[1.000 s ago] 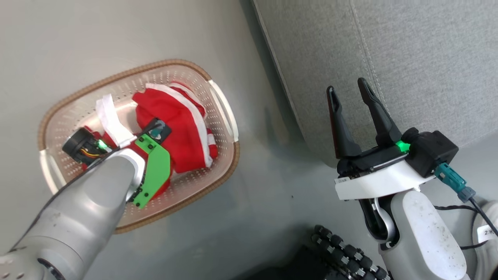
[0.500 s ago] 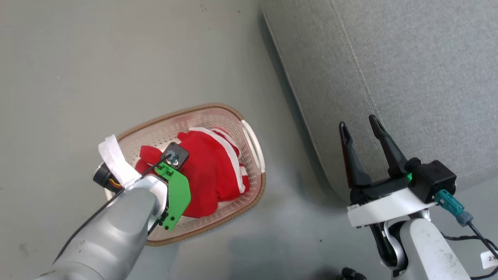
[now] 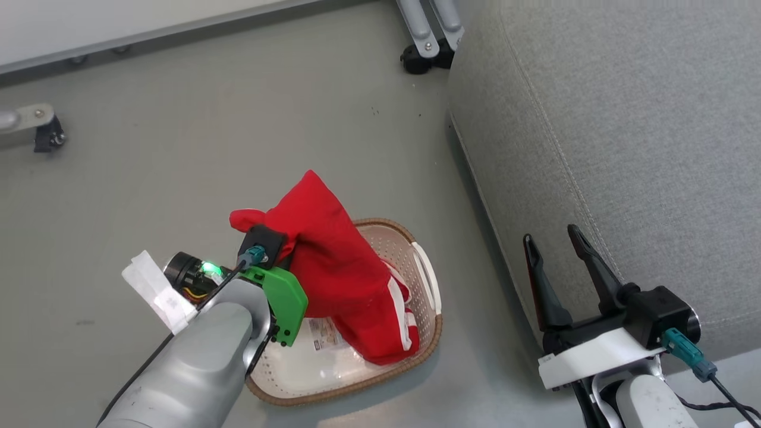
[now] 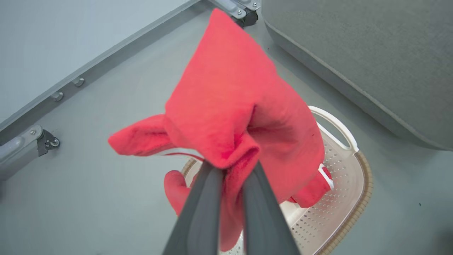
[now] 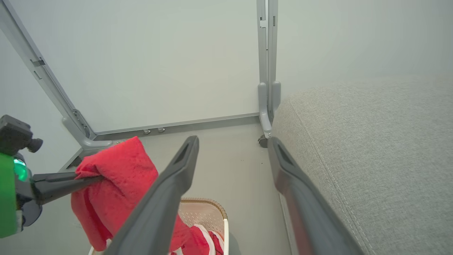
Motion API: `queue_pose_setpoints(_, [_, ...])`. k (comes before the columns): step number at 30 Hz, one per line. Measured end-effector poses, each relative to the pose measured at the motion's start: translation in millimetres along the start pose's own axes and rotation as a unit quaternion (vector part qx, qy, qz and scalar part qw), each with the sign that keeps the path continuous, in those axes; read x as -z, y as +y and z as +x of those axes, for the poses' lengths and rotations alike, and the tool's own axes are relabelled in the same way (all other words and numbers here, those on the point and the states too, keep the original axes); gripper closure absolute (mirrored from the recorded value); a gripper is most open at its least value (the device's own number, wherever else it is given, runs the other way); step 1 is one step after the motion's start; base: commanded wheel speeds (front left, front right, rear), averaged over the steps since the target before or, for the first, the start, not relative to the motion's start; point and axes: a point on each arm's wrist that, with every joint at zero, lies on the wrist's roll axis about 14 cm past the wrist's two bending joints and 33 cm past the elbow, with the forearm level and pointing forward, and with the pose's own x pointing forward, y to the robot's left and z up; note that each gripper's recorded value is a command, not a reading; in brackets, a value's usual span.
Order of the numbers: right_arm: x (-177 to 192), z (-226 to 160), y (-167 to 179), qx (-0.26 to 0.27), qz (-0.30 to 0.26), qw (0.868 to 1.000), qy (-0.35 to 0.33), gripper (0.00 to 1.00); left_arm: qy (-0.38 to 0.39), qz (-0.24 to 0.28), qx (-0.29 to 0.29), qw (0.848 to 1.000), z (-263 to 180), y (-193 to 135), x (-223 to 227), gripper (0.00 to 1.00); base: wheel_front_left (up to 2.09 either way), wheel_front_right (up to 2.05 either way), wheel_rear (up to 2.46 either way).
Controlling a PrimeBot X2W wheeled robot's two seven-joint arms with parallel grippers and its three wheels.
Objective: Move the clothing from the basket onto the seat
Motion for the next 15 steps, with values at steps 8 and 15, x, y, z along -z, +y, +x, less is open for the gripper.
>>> queue_pose_setpoints(8, [-16.2, -13.8, 11.3, -0.015, -0.001, 1.0, -0.024, 0.0, -0.18, -0.024, -0.051, 0.982, -36.3, 9.5, -109.7, 1.0, 0.0, 0.0, 0.0])
queue_pose_setpoints(15, [-27.0, -24.1, 22.6, -0.03, -0.001, 0.999, -0.041, 0.0, -0.322, -0.042, -0.084, 0.942, -101.3, 9.4, -169.3, 1.0, 0.0, 0.0, 0.0])
